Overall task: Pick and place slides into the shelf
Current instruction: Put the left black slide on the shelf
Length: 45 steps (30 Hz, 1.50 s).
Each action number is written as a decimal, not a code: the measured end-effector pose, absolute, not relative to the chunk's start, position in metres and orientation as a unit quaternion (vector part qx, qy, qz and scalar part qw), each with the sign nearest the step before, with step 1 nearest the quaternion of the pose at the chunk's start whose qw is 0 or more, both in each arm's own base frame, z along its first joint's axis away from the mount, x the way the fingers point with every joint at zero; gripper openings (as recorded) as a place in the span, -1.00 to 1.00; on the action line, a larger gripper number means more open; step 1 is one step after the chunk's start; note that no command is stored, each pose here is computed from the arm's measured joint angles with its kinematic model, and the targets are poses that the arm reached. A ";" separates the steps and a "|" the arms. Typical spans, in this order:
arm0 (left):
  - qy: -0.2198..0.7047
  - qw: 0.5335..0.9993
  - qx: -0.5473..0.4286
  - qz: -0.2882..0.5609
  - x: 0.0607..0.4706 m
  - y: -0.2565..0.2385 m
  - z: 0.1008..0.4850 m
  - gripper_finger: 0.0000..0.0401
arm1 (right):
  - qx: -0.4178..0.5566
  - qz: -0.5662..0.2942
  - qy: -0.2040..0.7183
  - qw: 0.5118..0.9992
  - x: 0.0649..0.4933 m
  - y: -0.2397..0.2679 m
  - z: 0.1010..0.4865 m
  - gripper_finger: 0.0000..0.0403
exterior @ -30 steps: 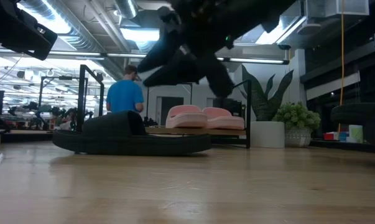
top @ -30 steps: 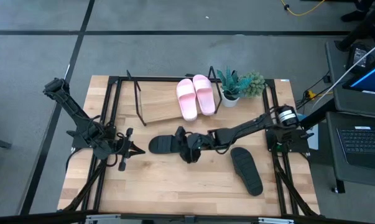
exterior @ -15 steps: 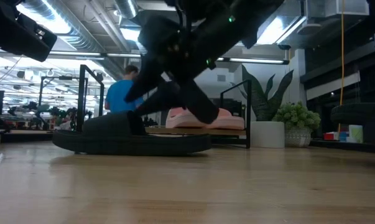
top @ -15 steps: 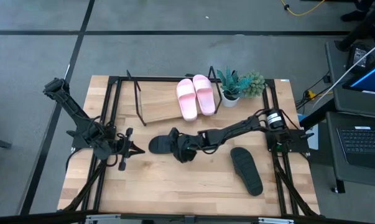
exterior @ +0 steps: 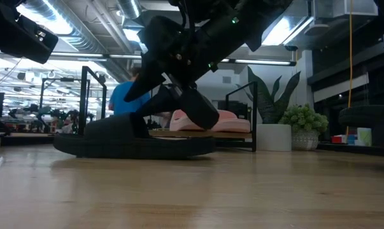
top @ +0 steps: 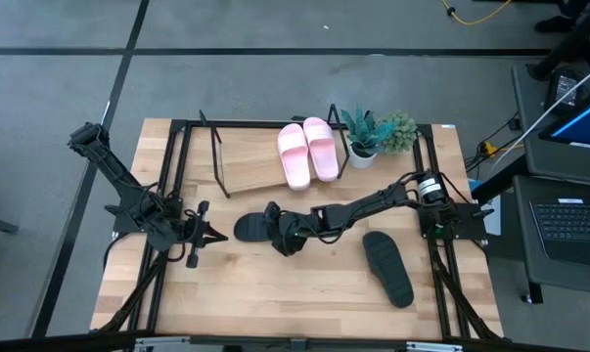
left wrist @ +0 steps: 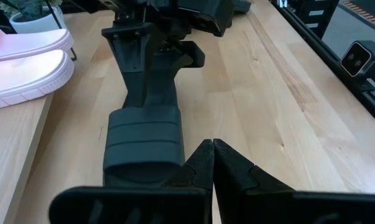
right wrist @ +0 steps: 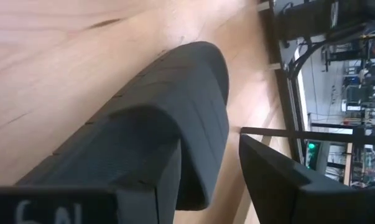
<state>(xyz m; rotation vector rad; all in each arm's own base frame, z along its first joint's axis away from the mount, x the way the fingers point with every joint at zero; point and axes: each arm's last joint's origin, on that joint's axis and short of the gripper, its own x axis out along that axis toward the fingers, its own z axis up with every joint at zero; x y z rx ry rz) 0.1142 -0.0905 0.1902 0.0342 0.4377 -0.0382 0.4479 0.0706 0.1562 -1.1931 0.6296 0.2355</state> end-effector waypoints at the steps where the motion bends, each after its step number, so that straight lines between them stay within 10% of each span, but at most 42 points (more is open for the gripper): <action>1: 0.217 0.976 0.017 -0.019 0.114 -0.091 0.190 -1.00 | -0.551 0.107 0.289 0.776 0.448 0.070 0.157 -0.19; 45: 0.220 0.975 0.020 -0.018 0.114 -0.090 0.190 -1.00 | -0.519 0.150 0.274 0.796 0.455 0.062 0.135 -0.19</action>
